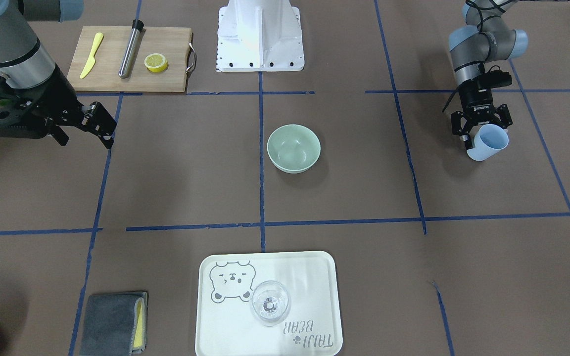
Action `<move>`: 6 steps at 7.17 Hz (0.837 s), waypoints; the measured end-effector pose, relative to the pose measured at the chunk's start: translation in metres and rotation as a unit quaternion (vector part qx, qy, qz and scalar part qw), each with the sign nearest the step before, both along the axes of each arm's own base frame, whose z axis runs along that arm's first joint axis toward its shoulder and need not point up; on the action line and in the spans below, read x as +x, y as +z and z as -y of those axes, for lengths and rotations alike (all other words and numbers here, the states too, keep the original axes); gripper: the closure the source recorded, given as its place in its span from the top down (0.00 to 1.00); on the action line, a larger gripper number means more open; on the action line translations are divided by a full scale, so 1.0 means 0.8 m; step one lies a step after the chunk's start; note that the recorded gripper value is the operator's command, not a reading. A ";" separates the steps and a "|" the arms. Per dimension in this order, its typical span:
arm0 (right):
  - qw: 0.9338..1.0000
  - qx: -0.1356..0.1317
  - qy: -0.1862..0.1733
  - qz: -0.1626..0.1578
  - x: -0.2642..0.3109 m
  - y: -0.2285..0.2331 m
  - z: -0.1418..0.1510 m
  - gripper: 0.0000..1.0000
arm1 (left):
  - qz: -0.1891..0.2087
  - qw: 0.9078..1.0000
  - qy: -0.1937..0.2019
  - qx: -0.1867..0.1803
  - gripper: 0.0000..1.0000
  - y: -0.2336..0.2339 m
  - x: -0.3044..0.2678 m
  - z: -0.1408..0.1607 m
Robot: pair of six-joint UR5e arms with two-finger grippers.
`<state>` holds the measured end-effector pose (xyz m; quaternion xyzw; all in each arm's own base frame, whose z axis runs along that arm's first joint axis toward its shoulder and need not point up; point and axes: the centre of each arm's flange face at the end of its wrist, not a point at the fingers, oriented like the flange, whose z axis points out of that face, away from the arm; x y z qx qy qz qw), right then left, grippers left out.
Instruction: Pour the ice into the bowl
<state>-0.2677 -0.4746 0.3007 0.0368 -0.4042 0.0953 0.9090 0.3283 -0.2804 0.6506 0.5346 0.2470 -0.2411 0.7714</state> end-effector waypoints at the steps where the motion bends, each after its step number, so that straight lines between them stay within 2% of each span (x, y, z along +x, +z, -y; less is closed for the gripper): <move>1: 1.000 0.000 -0.001 0.000 -0.001 0.000 0.000 1.00 | 0.002 1.000 -0.002 0.000 0.90 0.000 0.001 0.002; 2: 1.000 0.000 -0.001 0.000 -0.003 -0.001 0.001 1.00 | 0.006 1.000 -0.002 0.000 0.61 0.004 0.005 0.004; 3: 1.000 0.001 -0.002 0.001 -0.005 -0.004 0.002 1.00 | 0.008 1.000 -0.003 0.000 0.22 0.008 0.011 0.006; 4: 1.000 0.002 -0.003 0.002 -0.007 -0.006 0.002 1.00 | 0.009 1.000 0.000 -0.003 0.00 0.009 0.015 0.009; 6: 1.000 0.003 -0.007 0.003 -0.012 -0.008 0.000 1.00 | 0.007 1.000 0.023 0.000 0.00 -0.005 0.002 0.022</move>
